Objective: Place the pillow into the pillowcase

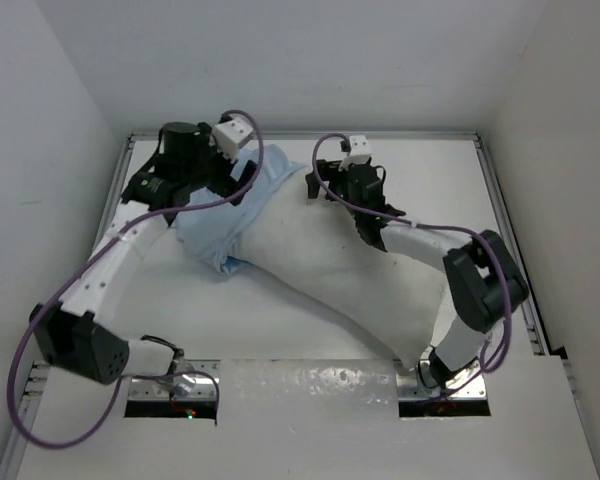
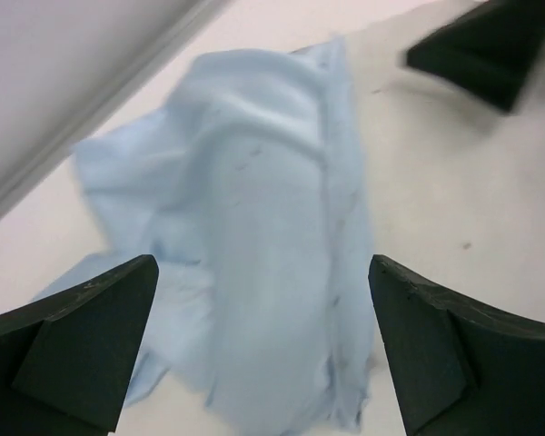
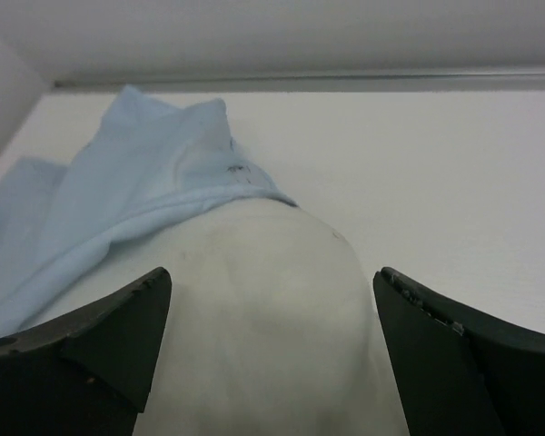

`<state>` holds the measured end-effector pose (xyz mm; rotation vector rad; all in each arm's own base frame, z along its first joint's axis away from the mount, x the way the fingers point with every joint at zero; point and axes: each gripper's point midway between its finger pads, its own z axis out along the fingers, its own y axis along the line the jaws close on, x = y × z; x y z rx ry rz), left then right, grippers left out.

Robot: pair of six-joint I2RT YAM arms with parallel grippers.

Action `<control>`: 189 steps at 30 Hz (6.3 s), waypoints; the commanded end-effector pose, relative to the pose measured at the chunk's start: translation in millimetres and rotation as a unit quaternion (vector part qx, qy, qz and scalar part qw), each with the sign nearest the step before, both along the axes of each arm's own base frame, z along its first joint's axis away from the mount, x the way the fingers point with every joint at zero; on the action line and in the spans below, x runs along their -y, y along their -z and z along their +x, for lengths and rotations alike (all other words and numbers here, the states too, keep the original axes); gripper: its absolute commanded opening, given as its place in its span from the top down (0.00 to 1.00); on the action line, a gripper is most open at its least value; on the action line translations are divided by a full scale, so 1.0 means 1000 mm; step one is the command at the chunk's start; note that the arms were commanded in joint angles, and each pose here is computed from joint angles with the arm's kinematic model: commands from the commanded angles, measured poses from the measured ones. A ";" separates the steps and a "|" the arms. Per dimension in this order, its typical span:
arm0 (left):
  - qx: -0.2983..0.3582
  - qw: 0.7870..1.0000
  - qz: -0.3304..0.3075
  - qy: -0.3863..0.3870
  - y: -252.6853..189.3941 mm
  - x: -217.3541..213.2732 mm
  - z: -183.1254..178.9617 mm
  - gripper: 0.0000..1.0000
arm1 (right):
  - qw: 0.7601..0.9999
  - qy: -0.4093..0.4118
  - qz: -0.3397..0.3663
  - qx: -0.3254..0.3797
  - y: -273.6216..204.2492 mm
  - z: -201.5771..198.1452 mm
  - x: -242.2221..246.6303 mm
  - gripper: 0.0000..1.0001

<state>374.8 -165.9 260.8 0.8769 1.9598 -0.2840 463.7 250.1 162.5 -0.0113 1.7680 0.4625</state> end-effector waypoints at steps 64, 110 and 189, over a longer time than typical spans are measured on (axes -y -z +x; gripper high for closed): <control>-0.101 0.942 0.016 0.320 0.049 0.030 -0.141 0.36 | 0.974 -0.188 0.081 0.098 -0.003 -0.139 -0.113 0.70; -0.048 0.998 -0.034 0.005 0.015 0.083 0.083 1.00 | 0.888 -0.451 0.020 -0.087 -0.009 -0.099 -0.075 1.00; -0.057 0.994 0.086 0.031 0.131 -0.046 -0.065 1.00 | 0.980 -0.137 -0.142 0.018 0.019 -0.129 -0.087 1.00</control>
